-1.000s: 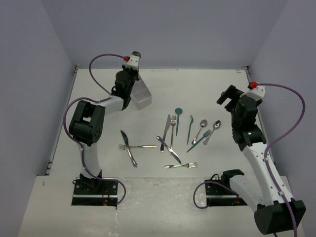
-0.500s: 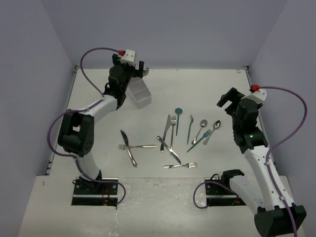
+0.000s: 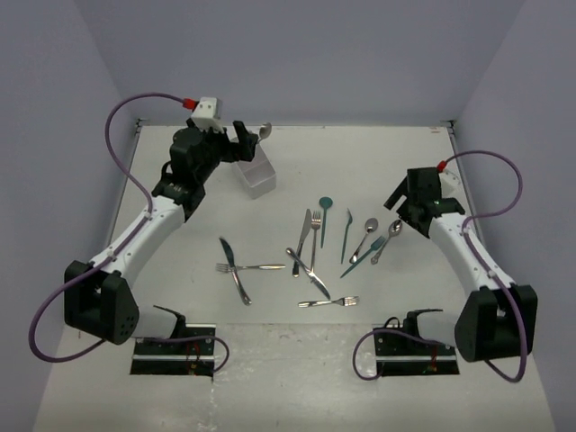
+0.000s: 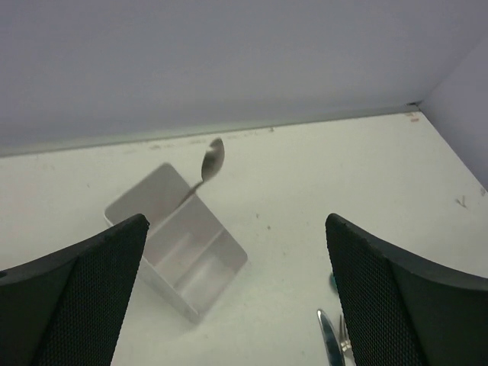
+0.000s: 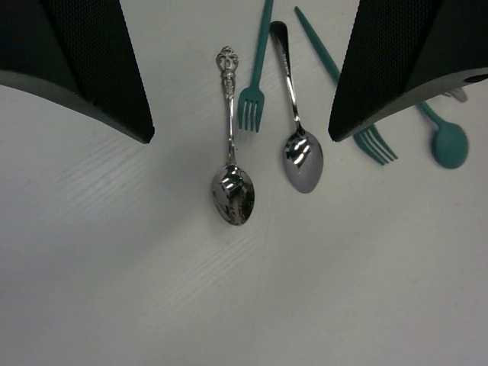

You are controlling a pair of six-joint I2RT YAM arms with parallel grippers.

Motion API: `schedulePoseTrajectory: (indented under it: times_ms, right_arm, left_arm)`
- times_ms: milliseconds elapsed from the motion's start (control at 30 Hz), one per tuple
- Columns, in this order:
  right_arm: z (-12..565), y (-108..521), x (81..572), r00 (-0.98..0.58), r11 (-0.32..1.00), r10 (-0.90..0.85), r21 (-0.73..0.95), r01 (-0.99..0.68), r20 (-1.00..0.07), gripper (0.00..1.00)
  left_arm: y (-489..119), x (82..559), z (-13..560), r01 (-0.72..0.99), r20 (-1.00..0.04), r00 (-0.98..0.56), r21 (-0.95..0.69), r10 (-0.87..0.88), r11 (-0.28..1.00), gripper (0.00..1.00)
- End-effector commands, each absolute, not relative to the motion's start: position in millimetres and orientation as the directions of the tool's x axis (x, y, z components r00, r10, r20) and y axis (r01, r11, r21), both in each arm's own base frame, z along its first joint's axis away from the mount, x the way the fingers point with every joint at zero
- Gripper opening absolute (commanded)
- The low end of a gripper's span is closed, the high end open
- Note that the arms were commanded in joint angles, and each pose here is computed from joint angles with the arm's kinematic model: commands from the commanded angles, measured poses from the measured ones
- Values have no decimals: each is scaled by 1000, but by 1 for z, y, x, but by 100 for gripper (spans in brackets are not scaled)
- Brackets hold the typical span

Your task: Sort the eating utensils into containers

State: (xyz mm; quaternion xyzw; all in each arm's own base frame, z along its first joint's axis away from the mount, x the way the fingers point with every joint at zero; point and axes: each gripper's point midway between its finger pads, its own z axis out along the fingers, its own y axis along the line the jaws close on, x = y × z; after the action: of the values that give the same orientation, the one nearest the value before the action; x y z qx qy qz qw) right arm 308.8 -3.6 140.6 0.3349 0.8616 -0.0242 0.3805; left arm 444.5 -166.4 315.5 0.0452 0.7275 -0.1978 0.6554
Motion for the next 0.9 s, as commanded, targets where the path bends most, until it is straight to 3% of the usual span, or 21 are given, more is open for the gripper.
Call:
schedulePoseTrajectory:
  times_ms: [0,533,867]
  right_arm:
    - [112,3,306,-580,744,630,187,642,-516,99]
    - [24,22,273,-682,703,699,31,711,-216,98]
    - [26,10,281,-664,664,720,-79,744,-201,84]
  left_arm:
    - [-171,408,273,321,-922,-305,-334,-237,886,100]
    - [-156,393,251,275,-926,-305,-309,-223,910,100]
    - [-149,395,248,267,-941,-292,-250,-169,931,100]
